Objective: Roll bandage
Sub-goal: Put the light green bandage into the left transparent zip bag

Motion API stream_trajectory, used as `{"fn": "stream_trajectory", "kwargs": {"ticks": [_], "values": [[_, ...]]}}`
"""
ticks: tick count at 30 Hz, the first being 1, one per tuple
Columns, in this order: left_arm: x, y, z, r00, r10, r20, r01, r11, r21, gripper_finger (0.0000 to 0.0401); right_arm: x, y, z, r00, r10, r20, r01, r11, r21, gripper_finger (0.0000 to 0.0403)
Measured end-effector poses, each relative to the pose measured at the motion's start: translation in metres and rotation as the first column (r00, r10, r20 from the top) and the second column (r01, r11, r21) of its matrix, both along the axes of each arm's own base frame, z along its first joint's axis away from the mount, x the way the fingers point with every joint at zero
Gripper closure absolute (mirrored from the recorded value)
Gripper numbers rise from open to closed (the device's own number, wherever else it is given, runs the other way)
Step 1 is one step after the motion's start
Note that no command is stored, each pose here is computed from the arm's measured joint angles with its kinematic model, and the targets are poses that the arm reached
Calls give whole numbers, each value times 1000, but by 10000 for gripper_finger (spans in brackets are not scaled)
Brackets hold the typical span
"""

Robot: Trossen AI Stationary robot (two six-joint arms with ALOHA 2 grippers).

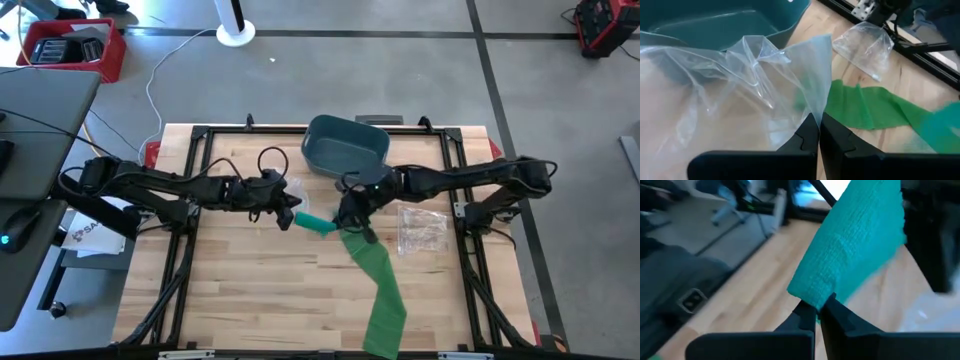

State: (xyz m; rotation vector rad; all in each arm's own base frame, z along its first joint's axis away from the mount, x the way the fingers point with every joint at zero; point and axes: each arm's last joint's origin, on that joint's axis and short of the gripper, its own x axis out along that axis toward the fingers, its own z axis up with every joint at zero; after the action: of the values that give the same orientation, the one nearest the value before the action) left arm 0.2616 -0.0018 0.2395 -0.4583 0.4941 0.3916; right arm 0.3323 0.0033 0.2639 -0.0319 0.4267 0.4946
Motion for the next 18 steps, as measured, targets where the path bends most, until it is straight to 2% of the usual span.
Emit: {"fn": "stream_trajectory", "kwargs": {"ticks": [4, 10, 18], "values": [[0, -1, 0, 1000, -10, -3, 10, 1000, 1, 401, 1, 1, 2, 999, 20, 32, -20, 1000, 8, 402], [0, -5, 0, 999, -52, -4, 52, 998, -18, 401, 2, -6, -1, 994, -112, 12, 113, 992, -61, 402], [0, -12, 0, 996, -93, -2, 93, 995, -35, 401, -4, -13, -12, 961, -261, -95, 241, 953, -182, 403]]}}
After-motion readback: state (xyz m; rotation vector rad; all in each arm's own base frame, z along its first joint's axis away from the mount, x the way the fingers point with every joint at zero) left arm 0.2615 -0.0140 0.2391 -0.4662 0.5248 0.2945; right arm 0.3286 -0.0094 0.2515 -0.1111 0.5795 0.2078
